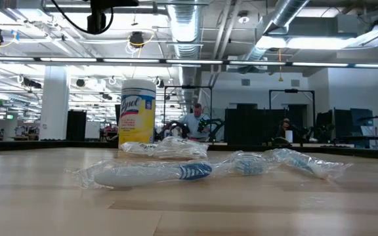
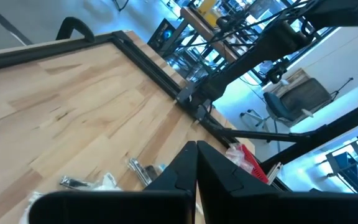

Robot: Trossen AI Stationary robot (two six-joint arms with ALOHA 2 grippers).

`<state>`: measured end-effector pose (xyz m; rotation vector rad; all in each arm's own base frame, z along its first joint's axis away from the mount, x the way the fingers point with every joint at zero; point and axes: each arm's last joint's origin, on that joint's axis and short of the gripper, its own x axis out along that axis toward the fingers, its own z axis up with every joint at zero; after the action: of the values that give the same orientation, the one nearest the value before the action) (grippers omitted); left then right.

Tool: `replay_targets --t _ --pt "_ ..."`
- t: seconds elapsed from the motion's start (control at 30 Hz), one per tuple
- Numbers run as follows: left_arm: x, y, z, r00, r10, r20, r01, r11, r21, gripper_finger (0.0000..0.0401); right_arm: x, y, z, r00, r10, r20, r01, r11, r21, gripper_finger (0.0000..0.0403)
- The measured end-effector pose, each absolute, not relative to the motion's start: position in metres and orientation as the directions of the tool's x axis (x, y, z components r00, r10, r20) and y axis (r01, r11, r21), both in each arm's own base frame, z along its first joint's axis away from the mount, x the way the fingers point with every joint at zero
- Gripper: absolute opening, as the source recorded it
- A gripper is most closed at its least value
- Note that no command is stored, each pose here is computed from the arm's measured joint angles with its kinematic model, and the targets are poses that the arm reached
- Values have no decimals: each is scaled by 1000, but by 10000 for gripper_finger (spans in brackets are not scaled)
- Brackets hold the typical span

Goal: Pick & Place Travel size toiletries
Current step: Put the black comb into the orange basket

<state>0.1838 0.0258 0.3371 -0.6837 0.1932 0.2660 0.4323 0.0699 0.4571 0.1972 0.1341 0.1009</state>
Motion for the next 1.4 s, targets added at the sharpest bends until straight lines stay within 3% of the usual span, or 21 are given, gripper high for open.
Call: replay_targets --t 0.27,0.63,0.77,1.4 --pt "181 25 340 954 176 -241 -289 744 -602 0 420 67 491 994 113 6 -112 971 210 10" --pt "139 18 388 972 166 168 -35 804 -594 0 401 58 515 994 73 80 -88 973 214 4" --pt "124 16 397 959 126 255 47 816 -577 0 399 49 517 996 50 73 -64 975 214 12" --pt "146 15 388 983 26 179 84 813 -576 0 395 74 469 988 15 -152 17 979 205 6"
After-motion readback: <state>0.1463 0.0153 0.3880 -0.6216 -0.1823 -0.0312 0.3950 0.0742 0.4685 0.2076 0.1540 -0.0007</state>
